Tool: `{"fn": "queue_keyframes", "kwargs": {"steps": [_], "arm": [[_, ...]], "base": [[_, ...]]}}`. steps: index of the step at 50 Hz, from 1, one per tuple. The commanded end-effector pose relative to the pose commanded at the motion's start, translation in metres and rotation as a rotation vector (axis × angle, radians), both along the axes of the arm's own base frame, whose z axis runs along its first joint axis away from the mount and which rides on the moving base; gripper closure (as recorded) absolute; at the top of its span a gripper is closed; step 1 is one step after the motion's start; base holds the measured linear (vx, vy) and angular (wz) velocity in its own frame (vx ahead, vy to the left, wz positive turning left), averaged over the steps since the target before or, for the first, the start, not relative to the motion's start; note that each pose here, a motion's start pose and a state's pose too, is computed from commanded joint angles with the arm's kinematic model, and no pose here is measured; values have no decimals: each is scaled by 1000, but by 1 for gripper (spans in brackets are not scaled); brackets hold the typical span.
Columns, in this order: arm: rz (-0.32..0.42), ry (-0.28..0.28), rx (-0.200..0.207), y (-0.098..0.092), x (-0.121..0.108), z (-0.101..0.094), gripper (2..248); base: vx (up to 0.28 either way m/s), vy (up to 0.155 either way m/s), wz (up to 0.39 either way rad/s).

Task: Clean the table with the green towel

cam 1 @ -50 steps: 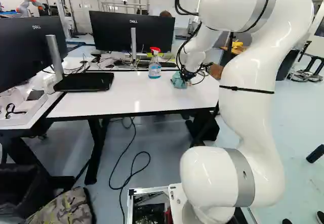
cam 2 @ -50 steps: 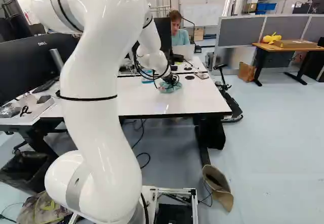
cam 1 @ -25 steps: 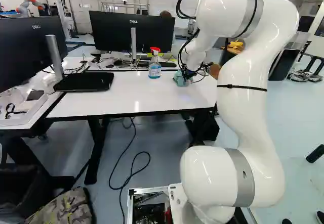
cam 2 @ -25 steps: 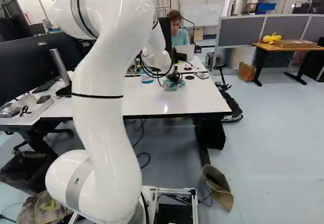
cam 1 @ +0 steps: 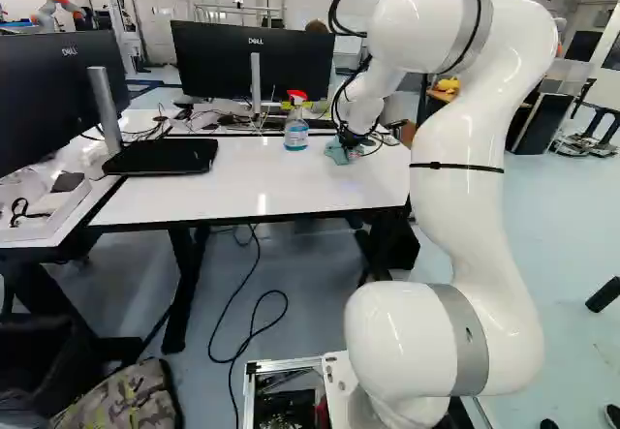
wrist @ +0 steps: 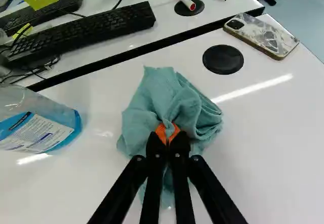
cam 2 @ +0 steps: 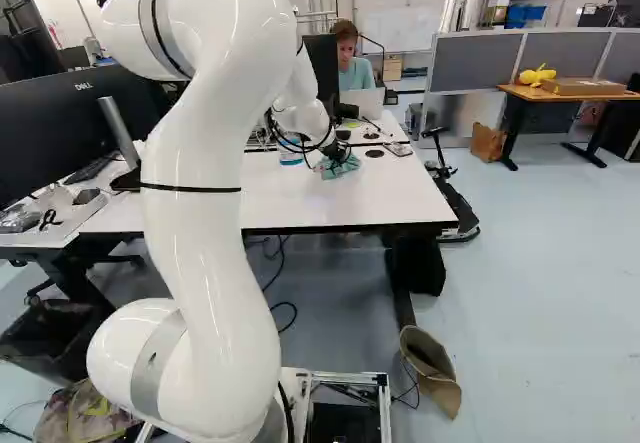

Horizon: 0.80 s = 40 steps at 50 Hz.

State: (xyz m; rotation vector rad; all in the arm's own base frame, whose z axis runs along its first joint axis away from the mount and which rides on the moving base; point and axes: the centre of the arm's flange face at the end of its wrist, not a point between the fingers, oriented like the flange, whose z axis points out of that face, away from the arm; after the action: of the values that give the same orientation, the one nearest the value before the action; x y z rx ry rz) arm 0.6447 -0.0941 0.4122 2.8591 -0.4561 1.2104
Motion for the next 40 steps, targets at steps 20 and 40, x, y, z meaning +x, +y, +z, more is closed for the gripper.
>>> {"fn": "queue_keyframes", "kwargs": {"steps": [20, 40], "arm": [[0, -35, -5, 1, -5, 25, 224], [3, -71, -10, 4, -11, 50, 224]], "base": [[0, 0, 0], [0, 0, 0]]}}
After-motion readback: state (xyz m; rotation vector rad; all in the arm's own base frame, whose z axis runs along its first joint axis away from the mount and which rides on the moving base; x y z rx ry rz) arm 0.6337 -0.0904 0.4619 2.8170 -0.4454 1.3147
